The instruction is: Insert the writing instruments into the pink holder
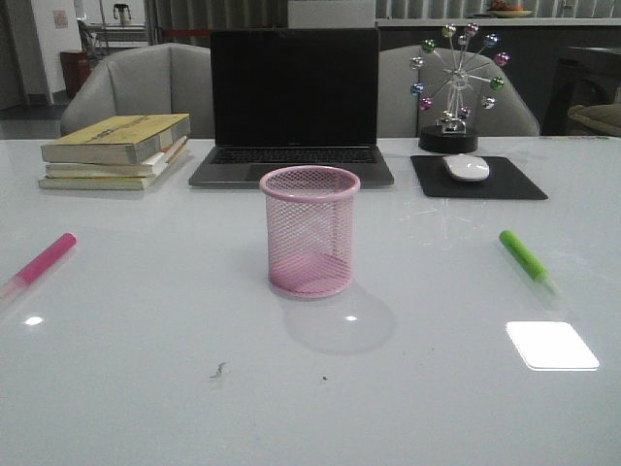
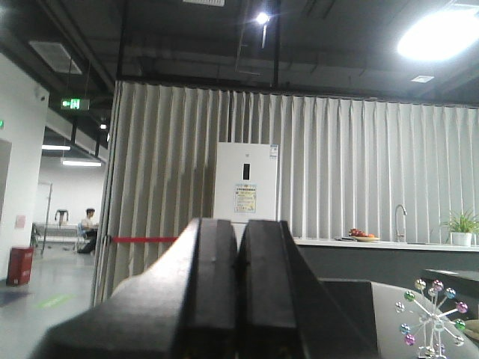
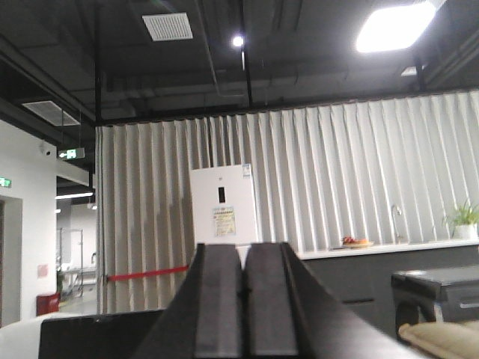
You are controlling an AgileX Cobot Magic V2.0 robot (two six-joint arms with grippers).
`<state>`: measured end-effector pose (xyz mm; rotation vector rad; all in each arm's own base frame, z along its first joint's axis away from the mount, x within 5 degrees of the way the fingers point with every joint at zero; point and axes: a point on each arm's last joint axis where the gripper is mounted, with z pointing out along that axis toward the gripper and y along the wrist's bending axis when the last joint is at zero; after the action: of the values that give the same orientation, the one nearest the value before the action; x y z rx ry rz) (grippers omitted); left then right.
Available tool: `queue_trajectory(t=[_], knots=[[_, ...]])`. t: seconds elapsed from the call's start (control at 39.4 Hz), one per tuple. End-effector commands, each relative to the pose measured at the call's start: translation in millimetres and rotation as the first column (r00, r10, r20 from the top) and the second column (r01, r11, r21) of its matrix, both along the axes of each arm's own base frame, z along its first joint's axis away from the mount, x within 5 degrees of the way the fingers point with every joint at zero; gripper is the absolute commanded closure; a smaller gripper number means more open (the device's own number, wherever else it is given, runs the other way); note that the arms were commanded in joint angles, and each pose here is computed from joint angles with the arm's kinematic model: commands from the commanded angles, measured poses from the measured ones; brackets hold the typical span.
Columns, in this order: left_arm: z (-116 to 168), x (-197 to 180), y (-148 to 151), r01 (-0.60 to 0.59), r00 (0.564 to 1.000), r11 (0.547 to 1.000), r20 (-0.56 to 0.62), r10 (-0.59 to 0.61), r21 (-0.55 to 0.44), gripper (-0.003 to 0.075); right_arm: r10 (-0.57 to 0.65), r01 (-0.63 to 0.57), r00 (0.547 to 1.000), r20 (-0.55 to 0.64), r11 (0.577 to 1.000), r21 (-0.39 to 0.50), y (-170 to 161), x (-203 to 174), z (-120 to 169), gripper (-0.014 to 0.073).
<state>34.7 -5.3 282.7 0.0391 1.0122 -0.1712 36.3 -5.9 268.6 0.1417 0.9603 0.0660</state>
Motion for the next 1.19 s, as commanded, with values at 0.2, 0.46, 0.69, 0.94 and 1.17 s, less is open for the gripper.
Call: queue_trajectory(t=[0.2,0.46,0.69,0.94,1.17], knots=[[64.8,-4.4,0.5,-0.007,1.000,1.000,-0.001,0.007,0.016,0.0629,0.026,-0.028,0.988,-0.150,0.999,-0.018,4.4,-14.6,64.1,0.0538],[105.6,34.9,-4.3,-0.006,0.996,1.000,-0.092,0.008,0.028,0.0629,0.027,-0.030,0.979,-0.203,0.999,-0.013,3.2,5.6,101.7,0.0538],[108.9,86.5,-10.5,0.000,0.971,0.999,-0.238,0.011,0.046,0.0629,0.032,-0.034,0.936,-0.352,0.999,0.001,1.3,41.0,103.4,0.0538],[84.1,131.8,-16.0,0.010,0.919,0.998,-0.393,0.017,0.065,0.0629,0.038,-0.034,0.842,-0.538,0.999,0.018,-1.0,81.7,83.1,0.0538],[65.4,155.8,-18.9,0.017,0.874,0.997,-0.486,0.023,0.076,0.0617,0.042,-0.031,0.777,-0.627,0.999,0.029,-2.5,105.9,68.7,0.0531]])
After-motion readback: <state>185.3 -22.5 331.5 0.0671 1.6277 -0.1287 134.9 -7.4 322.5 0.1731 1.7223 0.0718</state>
